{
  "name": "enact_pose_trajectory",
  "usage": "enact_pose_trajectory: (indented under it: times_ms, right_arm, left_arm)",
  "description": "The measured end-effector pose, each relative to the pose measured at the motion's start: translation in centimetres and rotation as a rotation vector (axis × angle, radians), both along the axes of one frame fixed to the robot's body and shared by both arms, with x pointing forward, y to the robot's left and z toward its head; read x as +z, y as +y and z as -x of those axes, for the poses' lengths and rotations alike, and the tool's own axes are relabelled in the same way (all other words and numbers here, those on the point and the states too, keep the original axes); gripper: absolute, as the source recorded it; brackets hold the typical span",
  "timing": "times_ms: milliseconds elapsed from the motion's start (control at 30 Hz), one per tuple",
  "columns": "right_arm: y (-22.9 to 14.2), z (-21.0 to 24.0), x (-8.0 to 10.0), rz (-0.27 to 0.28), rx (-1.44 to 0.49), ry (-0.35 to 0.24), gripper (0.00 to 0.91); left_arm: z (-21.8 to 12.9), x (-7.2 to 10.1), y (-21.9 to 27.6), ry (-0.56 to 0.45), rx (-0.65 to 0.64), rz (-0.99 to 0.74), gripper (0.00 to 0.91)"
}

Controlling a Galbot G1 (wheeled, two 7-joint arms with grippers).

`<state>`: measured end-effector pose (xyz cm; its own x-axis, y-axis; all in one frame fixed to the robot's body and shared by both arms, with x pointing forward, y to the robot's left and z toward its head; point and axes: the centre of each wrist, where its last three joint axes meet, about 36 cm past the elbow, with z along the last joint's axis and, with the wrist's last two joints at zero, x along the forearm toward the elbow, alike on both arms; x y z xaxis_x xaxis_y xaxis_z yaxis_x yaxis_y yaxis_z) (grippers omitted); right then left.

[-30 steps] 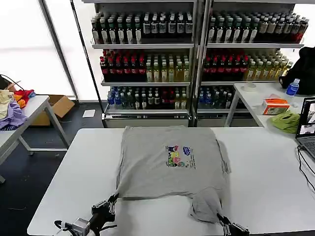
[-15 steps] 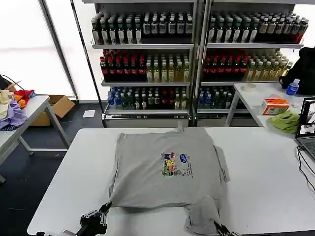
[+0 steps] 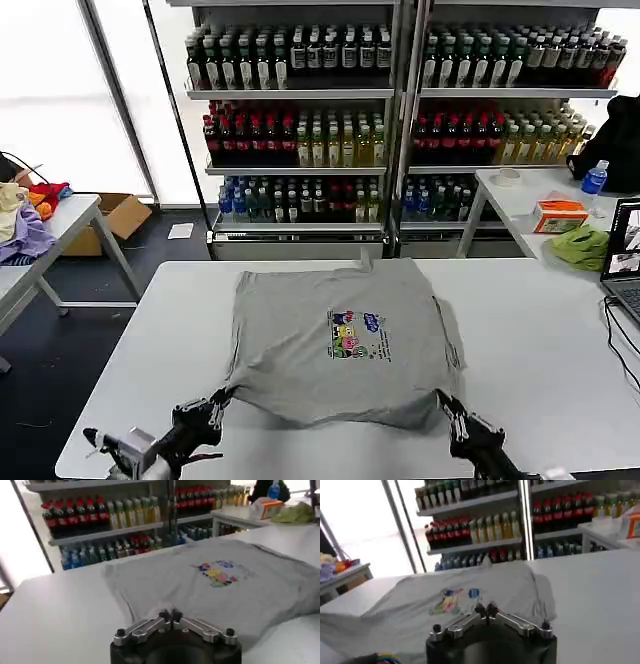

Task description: Fold and organize the clothes.

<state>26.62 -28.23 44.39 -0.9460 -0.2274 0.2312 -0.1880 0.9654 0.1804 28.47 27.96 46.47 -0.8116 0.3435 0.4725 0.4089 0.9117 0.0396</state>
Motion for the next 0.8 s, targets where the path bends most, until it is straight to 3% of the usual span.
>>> enact_pose_trajectory:
  times_ms: [300,600,633,667,700,733,767,800]
  right_arm:
    - [0.0,-6.9,-1.0,0.002,-0.043,-0.075,0.0]
    - [0.8,-12.7,-3.1,0.039,-0.047,-0.074,0.0]
    - [1.0,-13.1,-3.3,0.044,-0.045,-0.071,0.0]
    - [1.1,-13.6,-3.6,0.048,-0.044,-0.068,0.0]
    - [1.3,-14.1,-3.9,0.052,-0.04,-0.062,0.816]
    - [1.5,-14.4,-4.1,0.054,-0.035,-0.056,0.816]
    - [1.6,-14.7,-4.4,0.058,-0.034,-0.05,0.907]
    - [1.7,-15.1,-4.6,0.063,-0.033,-0.045,0.907]
  left_arm:
    - [-5.8,-1.3,1.5,0.015,-0.038,0.017,0.0]
    - [-11.1,-2.9,2.2,0.022,-0.008,0.024,0.04]
    - [-11.6,-3.1,2.3,0.026,-0.002,0.028,0.443]
    - [-12.1,-3.2,2.3,0.03,0.003,0.033,0.756]
    - [-12.5,-3.3,2.3,0.033,0.01,0.04,0.907]
    - [-12.9,-3.4,2.3,0.035,0.016,0.047,0.907]
    - [-13.3,-3.5,2.4,0.036,0.025,0.051,0.907]
    - [-13.7,-3.6,2.4,0.036,0.034,0.056,0.907]
